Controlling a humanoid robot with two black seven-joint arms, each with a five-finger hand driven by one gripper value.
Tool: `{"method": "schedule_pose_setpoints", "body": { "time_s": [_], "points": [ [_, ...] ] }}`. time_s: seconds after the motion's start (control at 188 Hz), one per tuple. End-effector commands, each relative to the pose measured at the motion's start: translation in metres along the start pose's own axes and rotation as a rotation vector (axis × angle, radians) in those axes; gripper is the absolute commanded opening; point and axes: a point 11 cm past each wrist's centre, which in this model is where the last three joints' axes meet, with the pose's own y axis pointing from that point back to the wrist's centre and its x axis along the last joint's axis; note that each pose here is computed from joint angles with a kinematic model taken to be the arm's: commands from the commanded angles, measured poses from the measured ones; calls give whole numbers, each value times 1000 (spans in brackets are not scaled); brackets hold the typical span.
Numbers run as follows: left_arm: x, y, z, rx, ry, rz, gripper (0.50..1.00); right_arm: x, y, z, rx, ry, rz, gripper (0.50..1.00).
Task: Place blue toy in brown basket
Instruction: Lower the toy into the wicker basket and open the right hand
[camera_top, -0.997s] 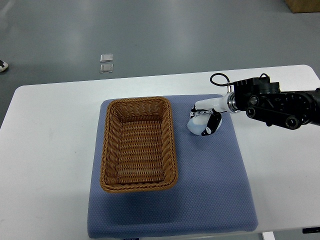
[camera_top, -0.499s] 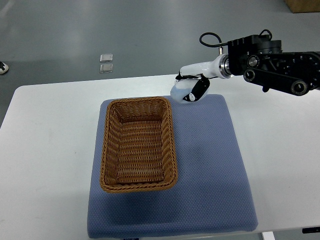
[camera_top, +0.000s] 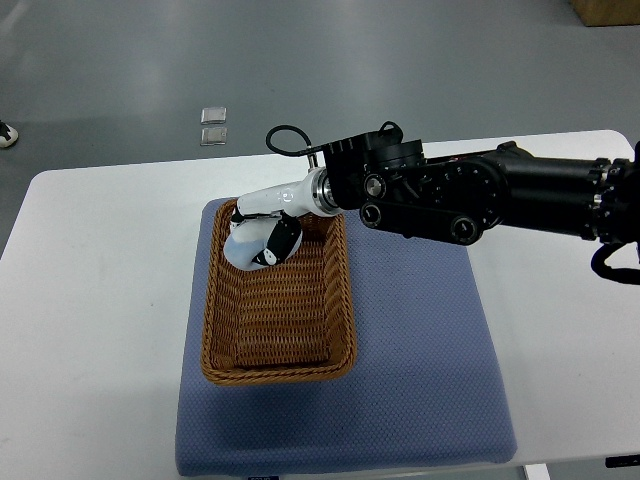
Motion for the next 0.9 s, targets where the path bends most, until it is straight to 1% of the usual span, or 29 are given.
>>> {"method": "schedule_pose_setpoints", "body": {
  "time_s": [0.0,0.138,0.318,0.329,0.34,0.345,0.35,0.355,0.361,0.366,0.371,0.377,0.382,0.387,0.393,0.398,0.403,0.408,0.44,0.488,0.499,0.504,0.509,0.52,0.525,0.541,0.562,0.7,0.897],
  "points": [
    [0,0,0,0,-1,0,1000,-10,-5,8,-10,-17,5,500],
    [0,0,0,1,-2,0,1000,-20,-9,24,-37,-48,21,500],
    [0,0,0,0,-1,0,1000,-29,-12,32,-34,-77,31,500],
    [0,0,0,0,-1,0,1000,-31,-13,31,-23,-81,29,525],
    [0,0,0,0,-1,0,1000,-31,-13,31,-23,-81,29,525],
    [0,0,0,1,-2,0,1000,-32,-13,31,-21,-82,29,547],
    [0,0,0,1,-2,0,1000,-32,-13,31,-21,-82,29,547],
    [0,0,0,1,-2,0,1000,-32,-13,31,-17,-83,28,574],
    [0,0,0,1,-2,0,1000,-32,-13,31,-17,-84,28,574],
    [0,0,0,0,-1,0,1000,-33,-13,31,-14,-85,28,604],
    [0,0,0,0,-1,0,1000,-33,-13,31,-14,-85,28,605],
    [0,0,0,1,-2,0,1000,-34,-13,31,-11,-86,27,635],
    [0,0,0,1,-2,0,1000,-34,-13,31,-11,-86,27,635],
    [0,0,0,0,-1,0,1000,-34,-13,31,-9,-87,26,662],
    [0,0,0,0,-1,0,1000,-34,-13,31,-9,-87,26,662],
    [0,0,0,1,-2,0,1000,-35,-13,31,-8,-88,25,686],
    [0,0,0,1,-2,0,1000,-35,-13,31,-8,-88,25,686],
    [0,0,0,0,-1,0,1000,-35,-14,31,-6,-90,24,711],
    [0,0,0,0,-1,0,1000,-37,-14,31,-5,-92,23,752],
    [1,0,0,1,-1,1,1000,-39,-14,31,-2,-96,20,776],
    [1,0,0,1,-1,1,1000,-39,-14,32,-2,-97,19,793],
    [1,0,0,1,-1,1,1000,-39,-14,32,-2,-98,19,811],
    [1,0,0,1,-1,1,1000,-39,-14,32,-2,-98,19,811],
    [1,0,0,1,-1,1,1000,-39,-14,32,-2,-98,19,852],
    [1,0,0,1,-1,1,1000,-39,-14,32,-2,-98,19,852],
    [1,0,0,1,-1,1,1000,-39,-14,31,-1,-101,20,885],
    [1,0,0,1,-1,1,1000,-39,-14,31,0,-102,21,907],
    [1,0,0,1,-1,1,1000,-30,-13,26,16,-117,38,913],
    [1,0,0,1,-4,5,1000,30,4,-6,145,-244,174,913]
  ]
}}
